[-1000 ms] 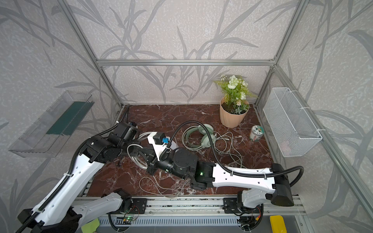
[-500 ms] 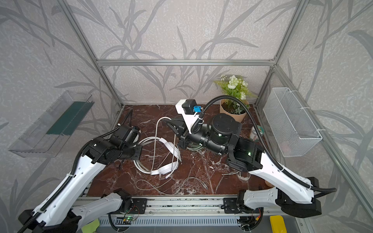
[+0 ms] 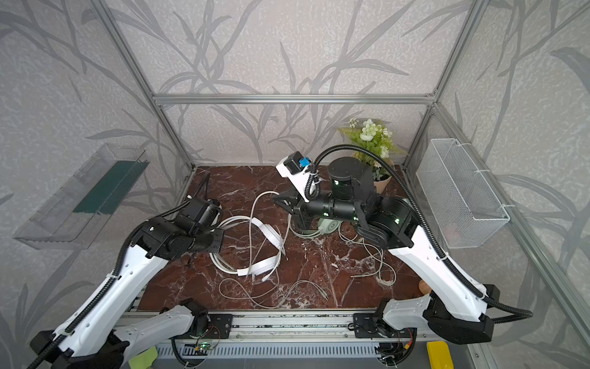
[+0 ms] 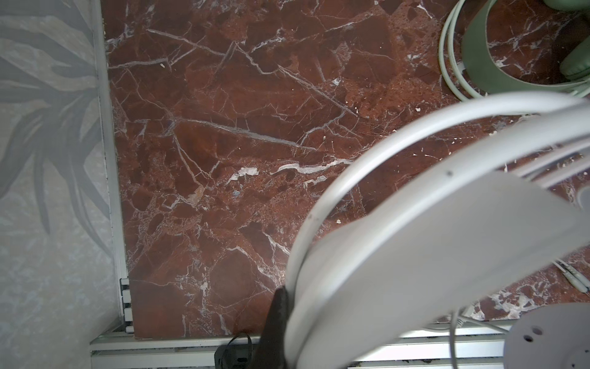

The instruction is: Wrap the headphones

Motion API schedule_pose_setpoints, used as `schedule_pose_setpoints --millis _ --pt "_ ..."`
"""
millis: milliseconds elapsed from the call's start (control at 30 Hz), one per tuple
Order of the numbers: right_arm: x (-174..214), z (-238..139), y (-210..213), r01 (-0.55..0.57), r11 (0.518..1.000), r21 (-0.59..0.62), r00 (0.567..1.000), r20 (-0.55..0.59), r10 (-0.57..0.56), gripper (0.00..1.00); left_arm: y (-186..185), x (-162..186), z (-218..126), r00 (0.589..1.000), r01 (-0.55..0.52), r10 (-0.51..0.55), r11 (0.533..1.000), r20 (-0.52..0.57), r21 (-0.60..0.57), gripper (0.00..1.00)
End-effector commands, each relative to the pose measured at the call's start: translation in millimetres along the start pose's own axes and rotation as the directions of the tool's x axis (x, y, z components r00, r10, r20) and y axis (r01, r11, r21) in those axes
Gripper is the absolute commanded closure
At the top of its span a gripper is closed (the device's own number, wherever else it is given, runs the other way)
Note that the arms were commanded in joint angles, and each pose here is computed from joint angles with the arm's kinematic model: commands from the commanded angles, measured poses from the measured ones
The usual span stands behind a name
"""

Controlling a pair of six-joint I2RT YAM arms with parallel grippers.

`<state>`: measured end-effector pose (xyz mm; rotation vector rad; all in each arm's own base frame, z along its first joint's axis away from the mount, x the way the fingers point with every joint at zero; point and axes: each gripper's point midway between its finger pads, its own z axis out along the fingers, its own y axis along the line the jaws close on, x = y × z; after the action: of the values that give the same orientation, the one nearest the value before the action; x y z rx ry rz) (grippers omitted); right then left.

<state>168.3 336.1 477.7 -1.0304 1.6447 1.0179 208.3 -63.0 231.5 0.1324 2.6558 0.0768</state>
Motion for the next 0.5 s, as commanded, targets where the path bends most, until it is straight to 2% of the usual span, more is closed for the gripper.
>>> schedule_pose_setpoints --millis 0,267,467 --pt "10.2 32.4 25.6 -0.029 0.993 -0.117 1.0 -0.007 0.028 1.0 -1.9 -10.8 -6.2 0.999 0.029 -0.03 1.0 0.035 0.011 1.0" --pt "-2.6 71.9 73.2 -0.024 0.973 -0.23 0.997 0.065 0.04 1.0 -1.0 -7.9 -5.9 0.999 0.031 -0.031 0.999 0.032 0.01 1.0" --pt "7.3 94.9 111.7 0.0 0.964 -0.266 0.993 0.114 0.031 1.0 -1.7 -8.6 -1.5 0.999 0.032 -0.032 0.999 0.024 0.004 1.0"
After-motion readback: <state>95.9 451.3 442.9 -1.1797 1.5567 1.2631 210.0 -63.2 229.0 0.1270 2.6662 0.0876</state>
